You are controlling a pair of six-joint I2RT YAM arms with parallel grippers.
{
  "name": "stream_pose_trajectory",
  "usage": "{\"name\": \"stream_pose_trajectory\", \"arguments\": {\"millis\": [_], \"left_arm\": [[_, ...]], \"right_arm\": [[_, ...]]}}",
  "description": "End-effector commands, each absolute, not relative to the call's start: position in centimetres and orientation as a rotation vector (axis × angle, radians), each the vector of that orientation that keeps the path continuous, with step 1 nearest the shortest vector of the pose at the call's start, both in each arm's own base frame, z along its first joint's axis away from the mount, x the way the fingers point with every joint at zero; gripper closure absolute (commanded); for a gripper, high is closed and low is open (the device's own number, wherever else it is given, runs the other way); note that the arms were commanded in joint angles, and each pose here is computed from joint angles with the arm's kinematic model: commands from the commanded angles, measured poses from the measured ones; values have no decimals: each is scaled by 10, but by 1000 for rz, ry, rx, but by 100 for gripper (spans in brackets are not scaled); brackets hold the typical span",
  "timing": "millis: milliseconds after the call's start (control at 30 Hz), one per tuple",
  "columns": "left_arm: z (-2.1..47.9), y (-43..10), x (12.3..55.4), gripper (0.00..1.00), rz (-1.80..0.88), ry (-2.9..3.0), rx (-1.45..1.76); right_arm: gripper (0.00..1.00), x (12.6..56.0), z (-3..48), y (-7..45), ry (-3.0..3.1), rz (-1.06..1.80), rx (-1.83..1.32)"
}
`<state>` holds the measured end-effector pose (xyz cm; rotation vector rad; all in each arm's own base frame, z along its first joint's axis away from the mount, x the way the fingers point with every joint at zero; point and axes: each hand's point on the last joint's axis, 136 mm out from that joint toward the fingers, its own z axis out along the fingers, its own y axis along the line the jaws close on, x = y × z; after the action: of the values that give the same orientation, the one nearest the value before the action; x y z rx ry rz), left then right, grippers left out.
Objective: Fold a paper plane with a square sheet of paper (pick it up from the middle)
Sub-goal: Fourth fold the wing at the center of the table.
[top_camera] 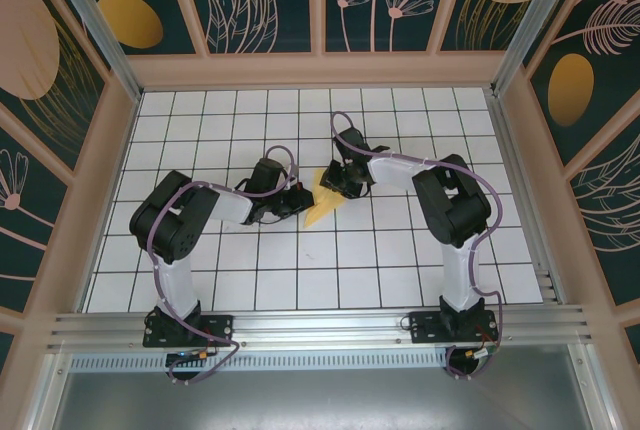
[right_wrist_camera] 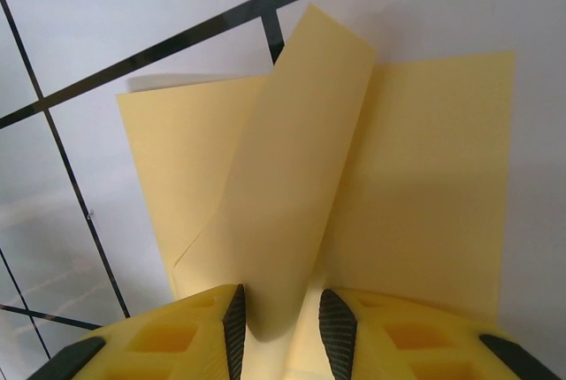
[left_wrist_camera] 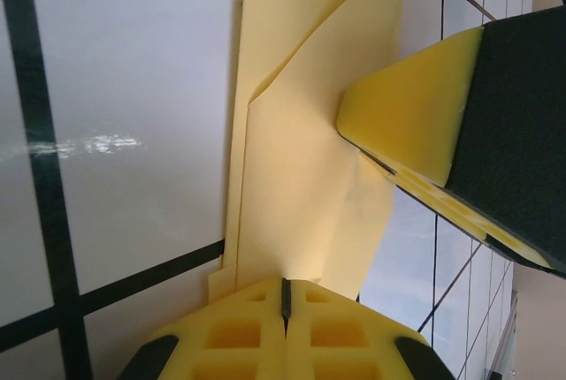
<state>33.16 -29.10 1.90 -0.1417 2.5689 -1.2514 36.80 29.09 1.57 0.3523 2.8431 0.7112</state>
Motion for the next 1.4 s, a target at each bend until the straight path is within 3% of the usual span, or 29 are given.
{"name": "stream_pose_trajectory", "arguments": {"millis": [0, 633, 767, 1067, 1167, 1367], "left_arm": [[10, -289, 329, 98, -1208, 2611, -151], [3, -284, 330, 98, -1152, 2635, -172], [-2, -280, 329, 100, -1111, 2659, -171], [-10, -276, 328, 100, -1065, 2691, -179], [-11, -276, 328, 100, -1061, 2693, -179], [-11, -276, 328, 100, -1064, 2693, -181]], "right_arm": [[67, 331, -62, 239, 3038, 340, 460], [65, 331, -63, 241, 3051, 337, 429], [64, 350, -29, 259, 2966, 488, 363], [64, 384, 102, 295, 2604, 883, 81], [66, 378, 111, 302, 2573, 954, 18], [88, 370, 81, 310, 2658, 1007, -4]]}}
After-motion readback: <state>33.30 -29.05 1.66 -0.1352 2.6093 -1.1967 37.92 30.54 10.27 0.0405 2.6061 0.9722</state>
